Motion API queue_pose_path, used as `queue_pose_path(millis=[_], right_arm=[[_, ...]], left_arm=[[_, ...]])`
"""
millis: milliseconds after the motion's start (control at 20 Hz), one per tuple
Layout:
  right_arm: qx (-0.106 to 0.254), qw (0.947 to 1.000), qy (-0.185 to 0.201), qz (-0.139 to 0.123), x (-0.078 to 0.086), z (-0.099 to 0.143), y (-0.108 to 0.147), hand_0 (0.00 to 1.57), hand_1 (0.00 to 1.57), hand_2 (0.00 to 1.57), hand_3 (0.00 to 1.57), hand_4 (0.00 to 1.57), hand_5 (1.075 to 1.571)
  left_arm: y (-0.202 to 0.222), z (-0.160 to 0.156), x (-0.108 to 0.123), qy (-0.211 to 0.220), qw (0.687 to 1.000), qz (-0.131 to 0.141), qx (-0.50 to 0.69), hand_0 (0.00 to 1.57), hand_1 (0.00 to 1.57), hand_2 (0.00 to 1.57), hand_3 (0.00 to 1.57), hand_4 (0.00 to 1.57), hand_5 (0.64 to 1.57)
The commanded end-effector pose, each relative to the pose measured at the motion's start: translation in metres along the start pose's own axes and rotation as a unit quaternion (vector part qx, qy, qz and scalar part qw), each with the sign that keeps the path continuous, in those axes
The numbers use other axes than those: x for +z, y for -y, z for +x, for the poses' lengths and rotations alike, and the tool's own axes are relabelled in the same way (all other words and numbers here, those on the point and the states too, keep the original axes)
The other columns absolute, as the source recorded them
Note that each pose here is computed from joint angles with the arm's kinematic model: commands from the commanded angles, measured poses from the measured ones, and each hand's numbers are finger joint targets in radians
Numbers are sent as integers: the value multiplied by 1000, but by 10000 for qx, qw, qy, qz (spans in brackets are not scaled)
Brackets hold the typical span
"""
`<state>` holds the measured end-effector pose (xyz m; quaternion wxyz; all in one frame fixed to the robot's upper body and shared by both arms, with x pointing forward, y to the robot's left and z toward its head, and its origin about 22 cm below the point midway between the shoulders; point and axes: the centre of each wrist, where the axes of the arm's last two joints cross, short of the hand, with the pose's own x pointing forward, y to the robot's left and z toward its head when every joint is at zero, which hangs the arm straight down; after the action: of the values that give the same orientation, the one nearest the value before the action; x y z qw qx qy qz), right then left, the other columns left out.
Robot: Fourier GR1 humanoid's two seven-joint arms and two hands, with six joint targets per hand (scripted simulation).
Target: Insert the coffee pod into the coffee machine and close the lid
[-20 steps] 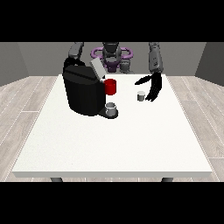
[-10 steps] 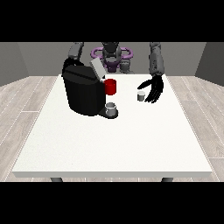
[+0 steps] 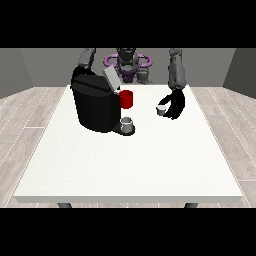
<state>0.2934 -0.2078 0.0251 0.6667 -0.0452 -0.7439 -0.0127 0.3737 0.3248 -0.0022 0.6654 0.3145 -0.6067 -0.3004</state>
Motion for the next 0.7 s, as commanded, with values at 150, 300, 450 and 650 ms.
queue_pose_path(millis=[150,300,450,650], right_arm=[[-114,9996,-263,-27,-3,-8,9,0,0,0,0,514,1571],[-100,9999,5,5,3,-10,-2,0,0,0,0,535,1571],[-127,9995,285,8,-1,-7,8,0,0,0,0,429,1571],[-89,9996,-172,-181,-3,-23,21,0,0,0,0,430,1571]], left_arm=[[25,5,2,-93,9969,-411,-671,899,899,1011,776,309,1571],[-22,6,-13,-51,9978,-260,-615,1115,1115,1173,966,280,1571],[-13,4,-10,465,9971,143,-585,1266,1266,1399,1363,507,1571],[-18,40,-24,920,9945,-310,-398,1477,1477,1470,1410,632,1571]])
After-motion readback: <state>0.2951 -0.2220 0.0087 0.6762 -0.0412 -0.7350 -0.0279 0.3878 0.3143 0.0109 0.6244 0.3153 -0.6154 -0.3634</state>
